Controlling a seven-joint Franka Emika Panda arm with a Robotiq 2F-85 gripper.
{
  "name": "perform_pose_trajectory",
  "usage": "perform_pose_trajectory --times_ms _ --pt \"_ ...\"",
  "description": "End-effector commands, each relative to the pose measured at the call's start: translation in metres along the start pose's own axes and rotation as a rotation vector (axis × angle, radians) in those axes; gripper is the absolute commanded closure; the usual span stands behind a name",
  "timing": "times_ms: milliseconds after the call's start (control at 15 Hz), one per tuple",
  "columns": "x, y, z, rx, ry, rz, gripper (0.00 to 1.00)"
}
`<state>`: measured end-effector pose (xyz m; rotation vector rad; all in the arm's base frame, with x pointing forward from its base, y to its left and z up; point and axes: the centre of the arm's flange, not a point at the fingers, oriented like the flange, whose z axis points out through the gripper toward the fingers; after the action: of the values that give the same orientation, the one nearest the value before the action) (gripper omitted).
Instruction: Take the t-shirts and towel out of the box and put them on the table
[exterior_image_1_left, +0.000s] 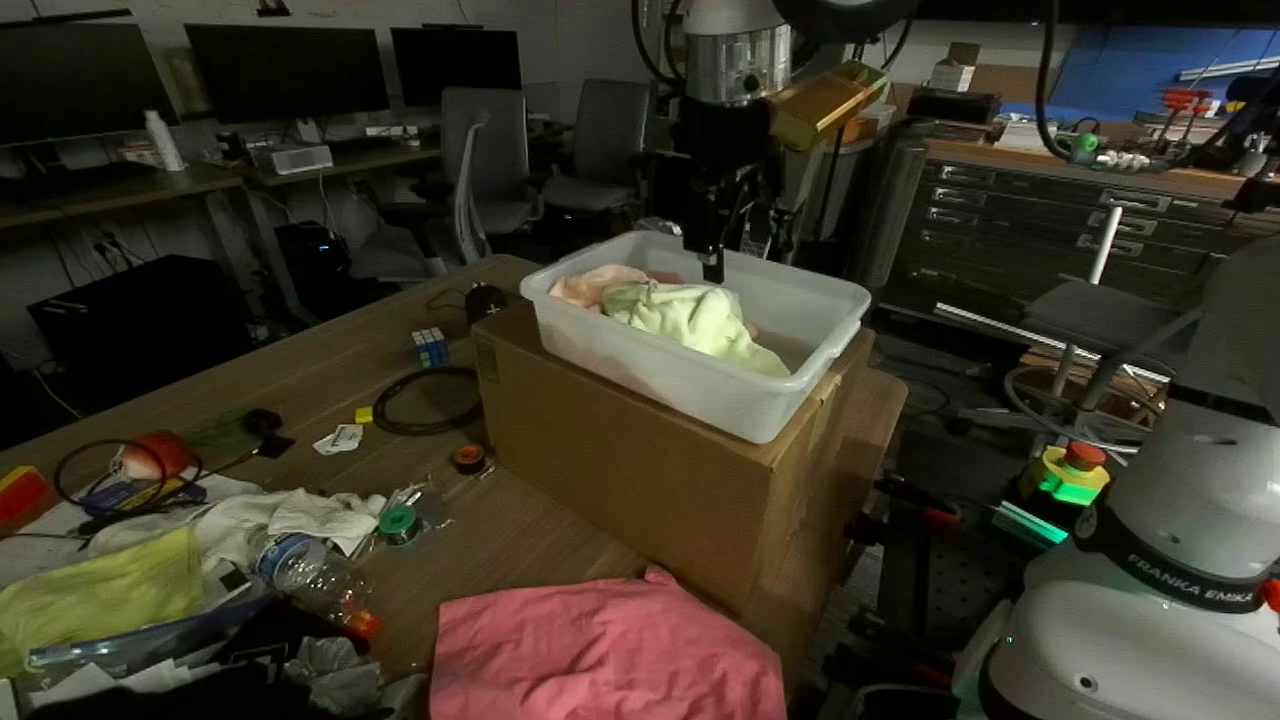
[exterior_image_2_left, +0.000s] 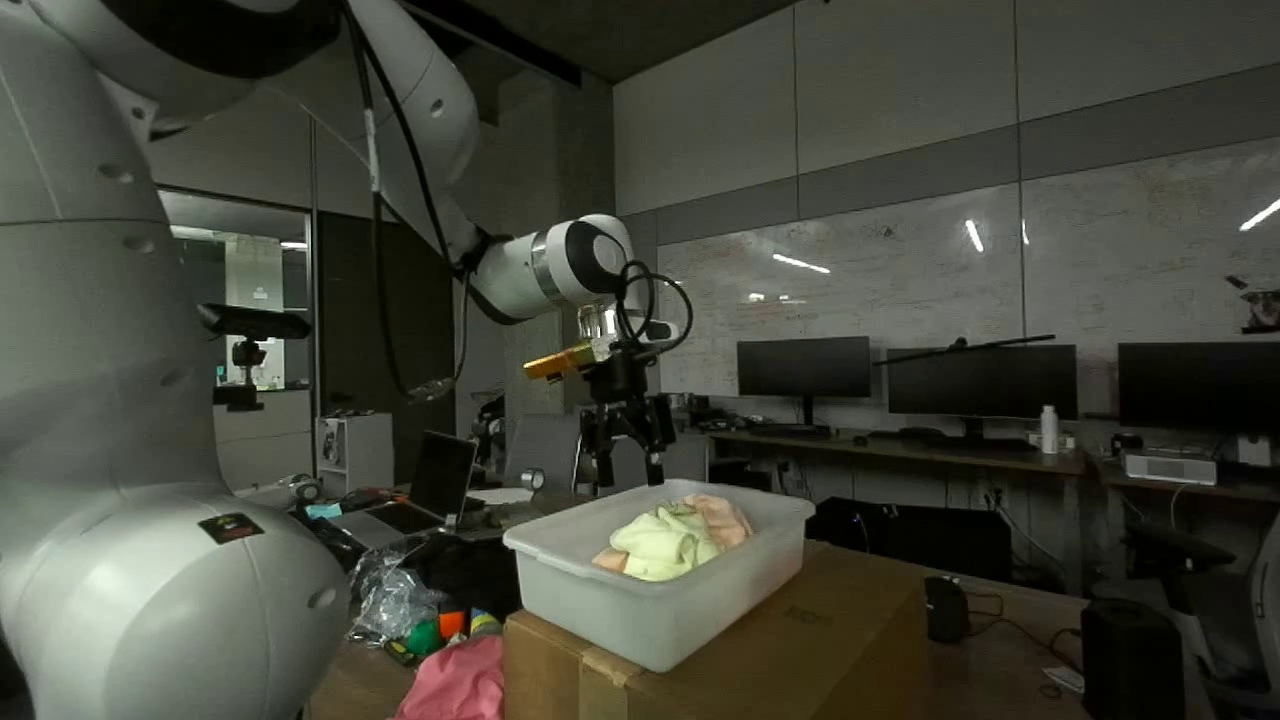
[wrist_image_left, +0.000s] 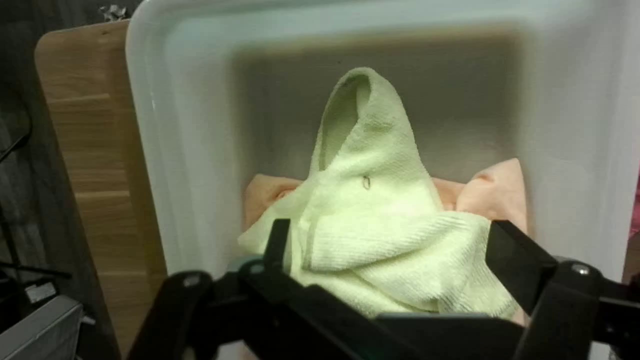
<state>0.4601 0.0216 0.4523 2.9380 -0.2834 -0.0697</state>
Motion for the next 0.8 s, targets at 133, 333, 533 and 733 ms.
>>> perform_pose_trajectory --times_ms 133,333,533,733 --pt "0.008 0.004 0.028 0.111 -0.049 0.001 0.00" --pt "0.013 -0.004 0.039 0.120 -0.044 -0.054 0.00" --pt "0.021 -0.008 0.050 0.096 -0.034 -0.117 0.00" --pt "0.028 -0.009 0.067 0.061 -0.025 -0.157 0.00"
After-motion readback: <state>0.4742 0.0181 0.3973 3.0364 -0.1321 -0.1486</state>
